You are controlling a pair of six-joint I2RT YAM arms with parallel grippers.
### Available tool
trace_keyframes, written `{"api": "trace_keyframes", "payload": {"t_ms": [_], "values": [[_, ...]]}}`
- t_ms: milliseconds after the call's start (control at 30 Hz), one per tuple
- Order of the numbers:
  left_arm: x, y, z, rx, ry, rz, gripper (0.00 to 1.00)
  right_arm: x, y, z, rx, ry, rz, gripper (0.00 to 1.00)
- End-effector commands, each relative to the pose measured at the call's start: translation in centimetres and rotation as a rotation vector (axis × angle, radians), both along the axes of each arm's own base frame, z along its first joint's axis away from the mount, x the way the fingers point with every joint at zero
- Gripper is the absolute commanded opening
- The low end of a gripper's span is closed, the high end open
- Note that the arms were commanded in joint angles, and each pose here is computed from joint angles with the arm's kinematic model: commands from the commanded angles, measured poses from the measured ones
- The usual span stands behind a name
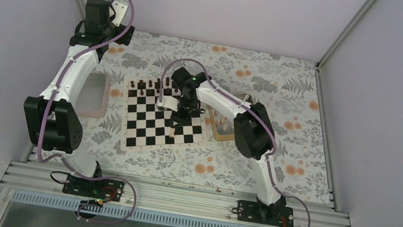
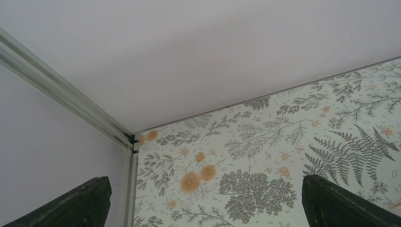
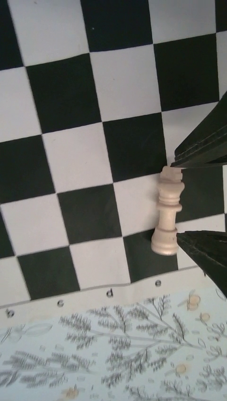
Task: Set up the chess pieces on the board
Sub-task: Adjust the chess piece on the chessboard.
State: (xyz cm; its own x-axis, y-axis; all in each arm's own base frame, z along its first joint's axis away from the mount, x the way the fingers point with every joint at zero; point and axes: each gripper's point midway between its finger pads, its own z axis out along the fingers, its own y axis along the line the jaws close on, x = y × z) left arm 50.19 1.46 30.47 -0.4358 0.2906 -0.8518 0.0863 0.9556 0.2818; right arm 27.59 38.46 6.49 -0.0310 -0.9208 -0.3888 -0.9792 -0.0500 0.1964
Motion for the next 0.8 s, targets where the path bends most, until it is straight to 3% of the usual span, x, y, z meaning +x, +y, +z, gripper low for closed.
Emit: {"api": "trace_keyframes", "payload": {"t_ms": [0, 767], "values": [[-0.1, -0.1, 0.1, -0.006, -0.01, -0.008, 1.0, 1.5, 0.2, -0.9, -0.015, -0.032, -0.02, 0.36], [0.0, -0.4, -0.5, -0.01, 0.003, -0.024, 1.0, 0.3, 0.2, -3.6, -0.07, 0.014, 0.03, 0.38]]}}
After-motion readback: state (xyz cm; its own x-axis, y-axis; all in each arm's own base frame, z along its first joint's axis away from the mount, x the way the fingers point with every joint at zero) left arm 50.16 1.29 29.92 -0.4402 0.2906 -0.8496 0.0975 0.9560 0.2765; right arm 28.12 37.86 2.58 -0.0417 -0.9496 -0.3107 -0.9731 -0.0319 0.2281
